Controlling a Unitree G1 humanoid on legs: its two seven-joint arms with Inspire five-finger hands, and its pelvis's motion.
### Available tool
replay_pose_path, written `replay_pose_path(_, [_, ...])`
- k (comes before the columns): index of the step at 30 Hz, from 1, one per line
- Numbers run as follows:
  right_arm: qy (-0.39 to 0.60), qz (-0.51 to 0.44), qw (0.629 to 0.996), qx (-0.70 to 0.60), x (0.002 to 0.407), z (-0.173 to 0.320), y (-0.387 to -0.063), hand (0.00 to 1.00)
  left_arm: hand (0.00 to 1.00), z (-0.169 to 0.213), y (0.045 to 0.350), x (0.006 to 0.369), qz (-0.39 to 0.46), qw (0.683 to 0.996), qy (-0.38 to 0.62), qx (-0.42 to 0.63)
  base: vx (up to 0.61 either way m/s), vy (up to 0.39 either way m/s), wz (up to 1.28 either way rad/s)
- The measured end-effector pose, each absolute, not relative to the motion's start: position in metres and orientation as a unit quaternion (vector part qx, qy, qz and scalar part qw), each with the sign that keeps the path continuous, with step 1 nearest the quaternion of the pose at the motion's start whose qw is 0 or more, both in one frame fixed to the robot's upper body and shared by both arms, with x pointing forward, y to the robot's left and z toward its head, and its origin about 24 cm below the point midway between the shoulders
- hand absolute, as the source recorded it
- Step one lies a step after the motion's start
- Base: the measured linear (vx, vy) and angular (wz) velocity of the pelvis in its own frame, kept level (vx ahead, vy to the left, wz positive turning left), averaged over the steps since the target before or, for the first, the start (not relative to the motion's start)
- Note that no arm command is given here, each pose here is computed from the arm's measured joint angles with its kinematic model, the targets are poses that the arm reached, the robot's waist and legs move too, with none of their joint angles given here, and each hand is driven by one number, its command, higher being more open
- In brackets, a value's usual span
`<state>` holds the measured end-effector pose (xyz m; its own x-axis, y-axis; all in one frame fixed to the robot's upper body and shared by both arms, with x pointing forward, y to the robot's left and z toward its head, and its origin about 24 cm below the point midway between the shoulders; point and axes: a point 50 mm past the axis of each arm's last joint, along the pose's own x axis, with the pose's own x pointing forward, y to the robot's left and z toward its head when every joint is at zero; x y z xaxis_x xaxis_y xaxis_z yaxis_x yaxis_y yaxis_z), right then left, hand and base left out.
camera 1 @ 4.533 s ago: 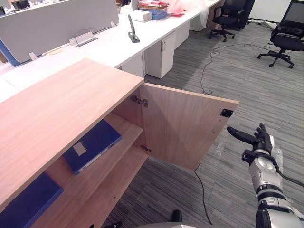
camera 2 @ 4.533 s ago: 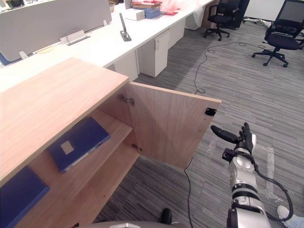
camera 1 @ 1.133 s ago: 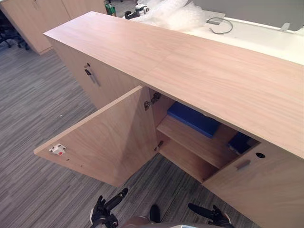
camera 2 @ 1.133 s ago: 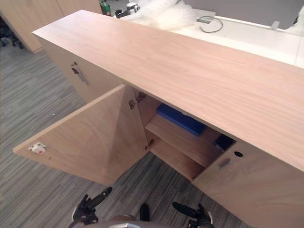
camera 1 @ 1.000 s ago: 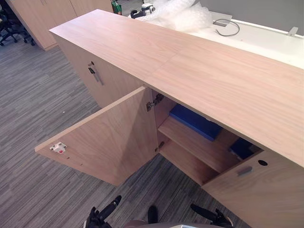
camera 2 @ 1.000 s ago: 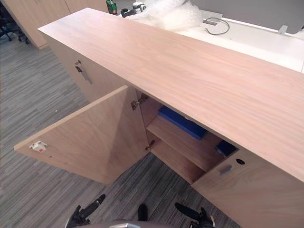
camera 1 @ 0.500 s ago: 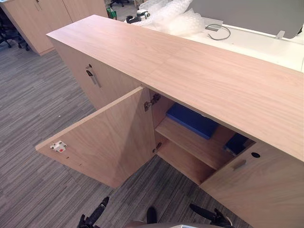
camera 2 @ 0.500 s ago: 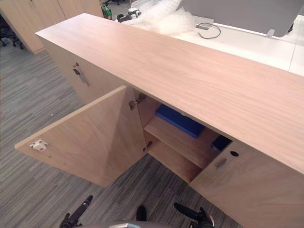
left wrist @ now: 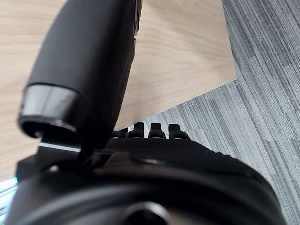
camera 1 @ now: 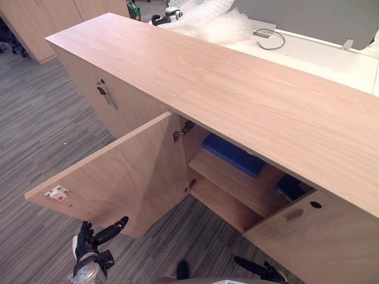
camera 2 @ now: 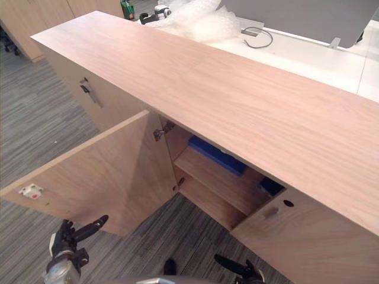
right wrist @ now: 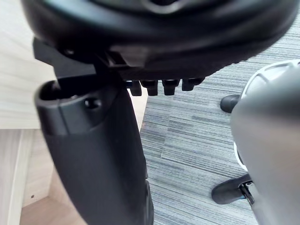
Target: Walk over to the cabinet, pick up the folder, carry it to the office cabinet, place the folder inside the office cabinet, then close the office cabinet door
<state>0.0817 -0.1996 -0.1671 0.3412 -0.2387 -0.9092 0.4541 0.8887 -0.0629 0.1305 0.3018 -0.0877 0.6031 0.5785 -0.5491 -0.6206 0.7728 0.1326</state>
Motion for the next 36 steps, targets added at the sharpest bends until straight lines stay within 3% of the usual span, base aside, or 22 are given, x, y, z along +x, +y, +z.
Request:
replay_pose_path(6, [0.534, -0.206, 0.815, 0.095, 0.082, -0.167, -0.2, 1.0, 1.0, -0.091, 0.325, 0.124, 0.331, 0.881, 0.338, 0.015, 0.06, -0.022, -0.08])
replay_pose_path(16, [0.544, -0.214, 0.808, 0.073, 0.071, -0.166, -0.22, 1.0, 1.0, -0.097, 0.351, 0.123, 0.379, 0.839, 0.39, -0.018, -0.02, -0.113, -0.19])
replay_pose_path(21, [0.56, -0.228, 0.794, 0.058, 0.05, -0.166, -0.233, 1.0, 1.0, -0.096, 0.354, 0.123, 0.37, 0.841, 0.393, -0.021, -0.06, -0.028, -0.02])
replay_pose_path(28, [0.571, -0.216, 0.788, 0.079, 0.042, -0.17, -0.218, 1.0, 1.0, -0.074, 0.382, 0.134, 0.384, 0.846, 0.37, 0.001, -0.04, 0.032, -0.05])
replay_pose_path(36, [0.571, -0.218, 0.787, 0.084, 0.041, -0.17, -0.222, 1.0, 1.0, -0.089, 0.372, 0.117, 0.367, 0.842, 0.391, -0.046, 0.0, -0.001, 0.05])
